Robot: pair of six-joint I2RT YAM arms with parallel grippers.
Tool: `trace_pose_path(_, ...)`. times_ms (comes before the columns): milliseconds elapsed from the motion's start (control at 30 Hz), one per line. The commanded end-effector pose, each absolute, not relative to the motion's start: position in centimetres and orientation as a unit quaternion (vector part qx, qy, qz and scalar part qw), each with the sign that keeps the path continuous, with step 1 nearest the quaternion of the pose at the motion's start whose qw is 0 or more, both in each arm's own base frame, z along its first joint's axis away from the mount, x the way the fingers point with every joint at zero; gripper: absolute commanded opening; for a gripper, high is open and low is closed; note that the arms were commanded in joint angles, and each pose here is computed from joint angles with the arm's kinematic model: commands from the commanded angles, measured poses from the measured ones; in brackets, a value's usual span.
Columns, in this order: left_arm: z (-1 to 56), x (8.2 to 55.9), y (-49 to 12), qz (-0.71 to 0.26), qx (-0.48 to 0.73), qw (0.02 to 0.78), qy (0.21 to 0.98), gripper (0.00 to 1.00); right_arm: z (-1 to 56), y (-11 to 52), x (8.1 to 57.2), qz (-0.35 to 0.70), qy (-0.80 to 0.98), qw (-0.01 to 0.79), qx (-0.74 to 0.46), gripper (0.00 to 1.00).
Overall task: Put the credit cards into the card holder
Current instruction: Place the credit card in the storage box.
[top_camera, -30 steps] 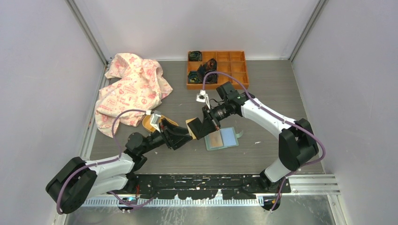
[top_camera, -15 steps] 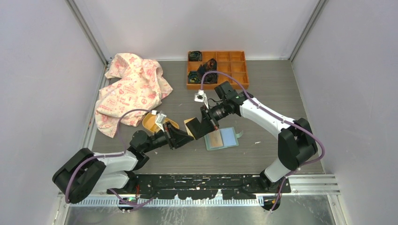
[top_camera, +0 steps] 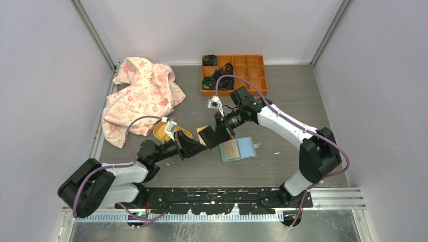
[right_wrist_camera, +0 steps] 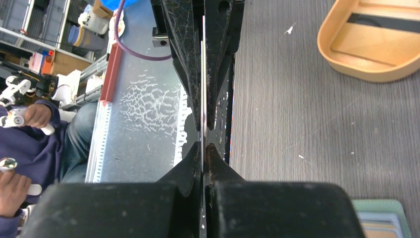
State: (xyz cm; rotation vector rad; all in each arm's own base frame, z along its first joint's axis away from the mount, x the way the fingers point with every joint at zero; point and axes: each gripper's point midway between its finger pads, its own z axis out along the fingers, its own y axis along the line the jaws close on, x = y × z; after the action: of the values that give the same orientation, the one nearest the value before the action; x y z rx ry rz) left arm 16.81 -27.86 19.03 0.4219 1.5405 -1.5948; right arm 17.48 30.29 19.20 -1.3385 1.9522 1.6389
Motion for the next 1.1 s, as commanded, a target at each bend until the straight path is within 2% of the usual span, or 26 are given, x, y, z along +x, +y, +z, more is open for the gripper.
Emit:
trace_pose_path(0,21.9,17.2,-26.5,-0.635,0.175,0.482,0.578,0.00,20.7,29.8,17.2,0.566,0.658,0.145,-0.476,0.01)
trace_pose_path(400,22.3,17.0,-24.7,-0.593,0.174,0.513,0.595,0.00,21.2,29.1,16.8,0.574,0.651,0.146,-0.475,0.01)
trace_pose_path(833,23.2,16.7,-24.0,-0.592,0.161,0.528,0.587,0.01,21.1,29.1,16.7,0.574,0.651,0.143,-0.476,0.01)
trace_pose_path(867,23.0,16.7,-24.0,-0.592,0.161,0.524,0.590,0.07,21.1,29.1,16.6,0.575,0.651,0.143,-0.476,0.01)
trace_pose_path(967,22.8,16.7,-24.3,-0.595,0.162,0.517,0.594,0.38,21.2,29.0,16.6,0.576,0.650,0.143,-0.476,0.01)
trace_pose_path(1000,22.7,16.7,-24.4,-0.596,0.162,0.514,0.594,0.44,21.2,29.1,16.6,0.576,0.649,0.142,-0.476,0.01)
trace_pose_path(1067,22.6,16.8,-24.7,-0.600,0.165,0.506,0.598,0.50,21.1,29.1,16.5,0.577,0.649,0.140,-0.476,0.01)
